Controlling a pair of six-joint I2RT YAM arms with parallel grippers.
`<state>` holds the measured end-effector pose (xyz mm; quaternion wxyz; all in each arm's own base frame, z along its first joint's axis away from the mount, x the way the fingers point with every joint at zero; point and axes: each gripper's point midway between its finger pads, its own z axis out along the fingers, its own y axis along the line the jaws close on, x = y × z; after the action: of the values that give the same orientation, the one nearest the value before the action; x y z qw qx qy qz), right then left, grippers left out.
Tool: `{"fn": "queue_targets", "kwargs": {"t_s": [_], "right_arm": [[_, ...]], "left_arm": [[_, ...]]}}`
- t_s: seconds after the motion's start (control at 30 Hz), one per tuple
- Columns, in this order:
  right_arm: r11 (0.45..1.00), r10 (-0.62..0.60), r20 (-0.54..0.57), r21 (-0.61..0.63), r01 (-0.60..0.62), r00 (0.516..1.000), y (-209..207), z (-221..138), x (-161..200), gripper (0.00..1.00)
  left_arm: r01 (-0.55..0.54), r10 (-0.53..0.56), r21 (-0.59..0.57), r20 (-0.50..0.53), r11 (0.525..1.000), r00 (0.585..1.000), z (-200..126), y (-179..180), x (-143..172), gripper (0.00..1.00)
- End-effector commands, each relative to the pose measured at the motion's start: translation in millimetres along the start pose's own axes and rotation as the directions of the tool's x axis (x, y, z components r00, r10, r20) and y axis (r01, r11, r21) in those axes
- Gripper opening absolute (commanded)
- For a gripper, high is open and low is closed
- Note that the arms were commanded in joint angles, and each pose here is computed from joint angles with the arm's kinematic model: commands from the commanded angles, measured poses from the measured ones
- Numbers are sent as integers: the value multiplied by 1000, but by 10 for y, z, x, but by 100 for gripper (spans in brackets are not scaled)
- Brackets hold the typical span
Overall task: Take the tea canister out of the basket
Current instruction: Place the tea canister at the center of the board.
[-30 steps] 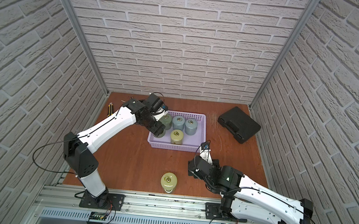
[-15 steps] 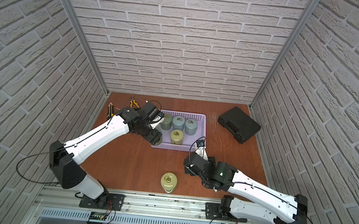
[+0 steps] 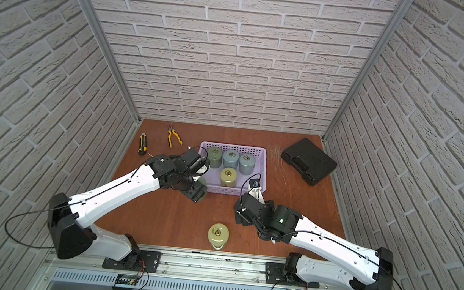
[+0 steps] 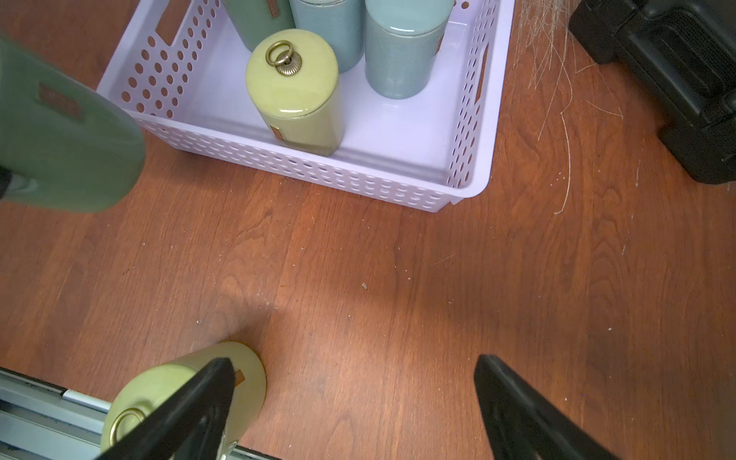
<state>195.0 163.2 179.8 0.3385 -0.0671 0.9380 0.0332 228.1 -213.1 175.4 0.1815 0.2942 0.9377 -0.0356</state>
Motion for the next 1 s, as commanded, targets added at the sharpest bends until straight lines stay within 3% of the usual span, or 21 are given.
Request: {"fn": "queue_targets", "kwargs": {"t_s": [0.0,0.97], "right_arm": [[1000,9,16,-5,-9,1000,18,-27,-94,99],[998,43,-43,36,-42,998,-55,70,-110,99]], "left_arm": [[39,-39,4,110,999,993,-107,-62,-125,36],[56,-52,-29,105,998,993,-25,-493,757,35]]}}
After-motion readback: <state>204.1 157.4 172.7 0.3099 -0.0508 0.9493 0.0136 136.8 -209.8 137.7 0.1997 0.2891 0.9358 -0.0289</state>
